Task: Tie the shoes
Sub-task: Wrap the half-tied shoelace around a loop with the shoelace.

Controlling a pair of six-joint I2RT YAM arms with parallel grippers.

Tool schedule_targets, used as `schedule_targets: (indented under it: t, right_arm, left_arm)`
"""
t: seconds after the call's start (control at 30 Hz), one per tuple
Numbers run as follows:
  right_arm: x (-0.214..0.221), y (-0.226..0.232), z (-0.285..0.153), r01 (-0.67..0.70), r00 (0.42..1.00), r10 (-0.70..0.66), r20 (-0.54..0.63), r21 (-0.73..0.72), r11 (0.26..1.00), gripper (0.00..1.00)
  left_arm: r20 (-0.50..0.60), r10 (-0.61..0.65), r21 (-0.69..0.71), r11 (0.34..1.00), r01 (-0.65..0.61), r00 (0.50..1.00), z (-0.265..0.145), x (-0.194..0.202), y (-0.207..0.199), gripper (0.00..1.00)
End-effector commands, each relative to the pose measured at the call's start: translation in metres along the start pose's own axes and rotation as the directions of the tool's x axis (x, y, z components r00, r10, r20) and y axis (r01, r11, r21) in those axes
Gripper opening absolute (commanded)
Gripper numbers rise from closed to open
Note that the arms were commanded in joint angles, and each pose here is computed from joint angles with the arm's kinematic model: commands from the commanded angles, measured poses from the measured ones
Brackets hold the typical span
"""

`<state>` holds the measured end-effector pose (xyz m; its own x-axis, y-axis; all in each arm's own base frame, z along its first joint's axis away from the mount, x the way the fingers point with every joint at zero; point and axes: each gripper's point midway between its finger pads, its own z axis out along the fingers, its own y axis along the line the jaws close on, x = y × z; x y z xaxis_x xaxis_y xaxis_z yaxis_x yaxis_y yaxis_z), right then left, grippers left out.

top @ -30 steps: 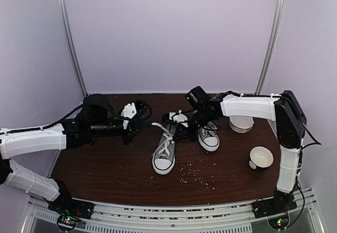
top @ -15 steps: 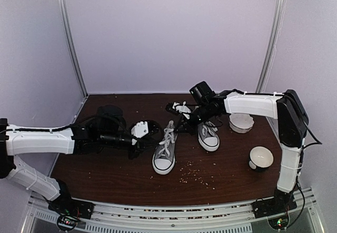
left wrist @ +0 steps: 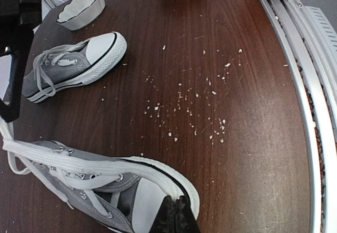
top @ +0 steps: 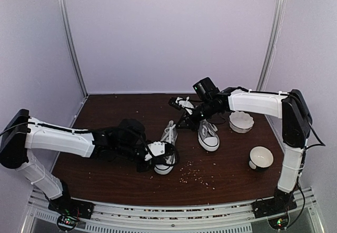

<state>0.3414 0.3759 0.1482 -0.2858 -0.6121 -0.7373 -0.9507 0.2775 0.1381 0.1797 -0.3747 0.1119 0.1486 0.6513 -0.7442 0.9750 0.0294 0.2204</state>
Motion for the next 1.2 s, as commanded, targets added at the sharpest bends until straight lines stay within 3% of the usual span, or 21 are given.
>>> schedule_targets:
  t: [0.0,0.17,0.33,0.5,0.83,1.03,1.1,1.17]
  right_arm:
    - [-0.007,0.006,-0.015,0.023,1.000,-0.023,-0.015,-0.003,1.000,0.00]
    - [-0.001,0.006,-0.013,0.010,0.999,-0.010,-0.036,-0.007,1.000,0.00]
    - [-0.007,0.005,-0.012,-0.003,1.000,0.003,-0.009,-0.008,1.000,0.00]
    - [-0.007,0.005,-0.012,-0.009,1.000,0.009,-0.010,-0.008,1.000,0.00]
    - [-0.008,0.006,-0.014,-0.010,1.000,0.010,-0.011,-0.011,1.000,0.00]
    - [-0.004,0.006,-0.012,-0.014,1.000,0.013,-0.024,-0.013,1.000,0.00]
    - [-0.003,0.006,-0.011,-0.011,1.000,0.011,-0.027,-0.013,1.000,0.00]
    - [-0.001,0.006,-0.010,-0.012,0.999,0.011,-0.031,-0.016,1.000,0.00]
  left_arm:
    - [0.040,-0.010,-0.081,0.997,0.014,0.999,-0.010,-0.005,0.015,0.00]
    - [0.041,-0.112,-0.125,0.985,0.116,0.993,-0.023,0.017,0.023,0.00]
    - [-0.072,-0.147,-0.032,0.989,0.146,0.986,-0.004,0.039,0.008,0.00]
    - [-0.100,-0.139,0.052,0.988,0.145,0.985,0.014,0.043,-0.001,0.00]
    - [0.038,-0.012,0.058,0.998,0.010,0.999,0.048,-0.020,0.020,0.00]
    - [0.019,0.066,0.090,0.994,-0.068,0.998,0.067,-0.035,0.019,0.00]
    - [0.032,0.073,0.104,0.992,-0.076,0.997,0.066,-0.039,0.016,0.10]
    - [0.032,0.081,0.102,0.991,-0.084,0.996,0.062,-0.040,0.017,0.31]
